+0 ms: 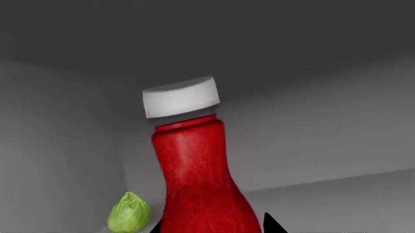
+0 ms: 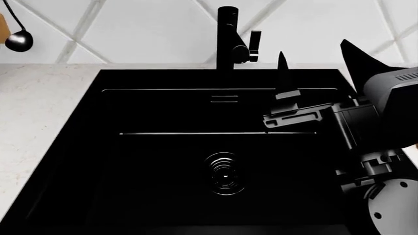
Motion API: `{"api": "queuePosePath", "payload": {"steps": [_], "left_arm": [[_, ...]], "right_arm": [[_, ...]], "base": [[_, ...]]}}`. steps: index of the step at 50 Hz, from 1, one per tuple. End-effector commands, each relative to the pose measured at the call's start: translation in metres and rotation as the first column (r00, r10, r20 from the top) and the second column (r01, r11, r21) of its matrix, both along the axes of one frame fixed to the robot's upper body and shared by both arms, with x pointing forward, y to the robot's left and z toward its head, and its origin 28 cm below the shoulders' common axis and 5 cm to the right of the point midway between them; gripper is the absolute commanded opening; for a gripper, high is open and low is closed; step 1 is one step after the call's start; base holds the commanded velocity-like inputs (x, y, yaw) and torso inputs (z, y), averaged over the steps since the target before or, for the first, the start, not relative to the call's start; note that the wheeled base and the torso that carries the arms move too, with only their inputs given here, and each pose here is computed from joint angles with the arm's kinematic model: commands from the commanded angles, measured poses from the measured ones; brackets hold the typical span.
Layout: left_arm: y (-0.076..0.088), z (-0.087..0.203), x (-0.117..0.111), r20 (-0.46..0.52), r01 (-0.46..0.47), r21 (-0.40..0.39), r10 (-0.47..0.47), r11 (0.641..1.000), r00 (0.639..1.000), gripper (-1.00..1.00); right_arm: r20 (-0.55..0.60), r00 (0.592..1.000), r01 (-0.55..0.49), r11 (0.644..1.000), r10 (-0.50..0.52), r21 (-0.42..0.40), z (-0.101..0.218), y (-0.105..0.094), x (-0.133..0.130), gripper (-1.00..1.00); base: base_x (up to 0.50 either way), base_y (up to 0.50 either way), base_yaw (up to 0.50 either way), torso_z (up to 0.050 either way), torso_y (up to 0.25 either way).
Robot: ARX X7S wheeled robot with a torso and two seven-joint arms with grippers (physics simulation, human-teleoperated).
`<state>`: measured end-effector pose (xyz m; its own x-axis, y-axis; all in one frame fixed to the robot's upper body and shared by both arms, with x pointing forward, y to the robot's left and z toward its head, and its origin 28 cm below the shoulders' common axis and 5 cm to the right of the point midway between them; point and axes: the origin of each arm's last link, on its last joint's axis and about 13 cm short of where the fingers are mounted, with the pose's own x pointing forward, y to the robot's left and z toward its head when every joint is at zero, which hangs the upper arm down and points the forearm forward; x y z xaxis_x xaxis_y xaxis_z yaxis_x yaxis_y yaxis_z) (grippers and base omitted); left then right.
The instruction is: Pick the skewer from the plate and place it on the cutting board. Then pick the condiment bottle from the cabinet and place it next to the cutting board.
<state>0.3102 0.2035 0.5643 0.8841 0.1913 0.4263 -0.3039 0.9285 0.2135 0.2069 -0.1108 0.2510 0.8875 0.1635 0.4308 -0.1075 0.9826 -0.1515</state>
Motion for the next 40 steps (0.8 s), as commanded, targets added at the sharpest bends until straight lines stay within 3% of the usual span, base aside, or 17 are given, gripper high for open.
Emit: {"api": "queuePosePath", "payload": {"steps": [1, 14, 23, 40], "left_arm": [[0.016, -0.035, 0.027, -0.246, 0.037, -0.110, -0.063, 0.993, 0.967, -1.00], [0.013, -0.006, -0.005, -0.174, 0.140, -0.114, -0.158, 0.984, 0.972, -1.00], [0.014, -0.003, -0.008, -0.146, 0.171, -0.120, -0.188, 0.978, 0.971, -1.00], [0.014, 0.000, -0.010, -0.146, 0.191, -0.115, -0.206, 0.975, 0.967, -1.00]], "right_arm": [[0.006, 1.000, 0.001, 1.000, -0.001, -0.001, 0.001, 0.000, -0.001, 1.00], [0.006, 1.000, -0.002, 1.000, 0.002, -0.002, 0.000, 0.001, -0.001, 1.00], [0.005, 1.000, -0.004, 1.000, 0.004, -0.003, 0.000, 0.002, 0.000, 1.00], [0.007, 1.000, -0.007, 1.000, 0.007, -0.004, 0.002, 0.003, 0.001, 1.00]], "base": [[0.00, 0.00, 0.00, 0.000, 0.000], [0.00, 0.00, 0.00, 0.000, -0.004], [0.00, 0.00, 0.00, 0.000, -0.001], [0.00, 0.00, 0.00, 0.000, 0.240]]}}
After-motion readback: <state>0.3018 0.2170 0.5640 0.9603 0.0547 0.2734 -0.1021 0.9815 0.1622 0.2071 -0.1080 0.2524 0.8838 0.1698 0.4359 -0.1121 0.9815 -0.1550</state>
